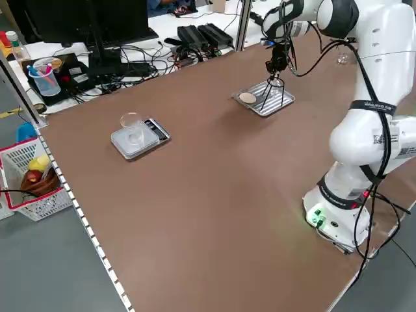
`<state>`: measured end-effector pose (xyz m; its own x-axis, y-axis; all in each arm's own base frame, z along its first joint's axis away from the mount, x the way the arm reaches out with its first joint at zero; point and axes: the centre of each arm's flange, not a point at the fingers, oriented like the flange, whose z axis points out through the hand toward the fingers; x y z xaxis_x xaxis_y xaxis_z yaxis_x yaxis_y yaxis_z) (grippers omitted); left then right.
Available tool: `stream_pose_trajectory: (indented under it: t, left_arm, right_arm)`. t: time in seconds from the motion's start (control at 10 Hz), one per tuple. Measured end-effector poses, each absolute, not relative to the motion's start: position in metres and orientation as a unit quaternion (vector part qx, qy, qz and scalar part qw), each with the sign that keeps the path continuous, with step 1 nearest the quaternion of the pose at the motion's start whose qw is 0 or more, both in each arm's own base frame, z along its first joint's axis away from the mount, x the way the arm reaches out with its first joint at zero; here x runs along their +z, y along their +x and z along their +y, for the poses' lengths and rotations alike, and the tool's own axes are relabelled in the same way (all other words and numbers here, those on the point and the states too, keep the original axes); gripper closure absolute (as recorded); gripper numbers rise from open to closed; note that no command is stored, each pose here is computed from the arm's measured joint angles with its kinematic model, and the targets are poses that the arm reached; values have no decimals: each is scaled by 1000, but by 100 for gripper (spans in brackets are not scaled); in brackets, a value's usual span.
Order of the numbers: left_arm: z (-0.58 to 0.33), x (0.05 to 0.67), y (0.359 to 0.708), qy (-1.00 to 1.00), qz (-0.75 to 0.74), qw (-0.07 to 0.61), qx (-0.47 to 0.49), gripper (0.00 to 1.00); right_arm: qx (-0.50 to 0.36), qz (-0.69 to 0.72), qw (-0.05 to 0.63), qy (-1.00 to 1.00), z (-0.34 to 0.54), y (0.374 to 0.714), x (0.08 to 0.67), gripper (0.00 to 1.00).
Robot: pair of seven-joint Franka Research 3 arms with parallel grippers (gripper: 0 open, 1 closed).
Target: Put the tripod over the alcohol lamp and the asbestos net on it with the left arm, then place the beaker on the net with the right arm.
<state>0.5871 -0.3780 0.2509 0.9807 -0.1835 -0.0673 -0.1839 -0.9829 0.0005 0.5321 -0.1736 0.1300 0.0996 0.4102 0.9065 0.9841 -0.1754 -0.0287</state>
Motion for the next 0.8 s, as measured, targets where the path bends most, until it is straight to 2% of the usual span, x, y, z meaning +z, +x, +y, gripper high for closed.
stream_pose_trajectory:
  t: [0.4,0.8]
  left_arm:
    - [-377,256,589,-995,91,1,29,74]
    - [-380,300,596,-997,69,-2,17,74]
  right_arm:
    - [-410,-539,356,-643,-169,535,117,0]
    - [-414,-542,359,-638,-165,536,112,0]
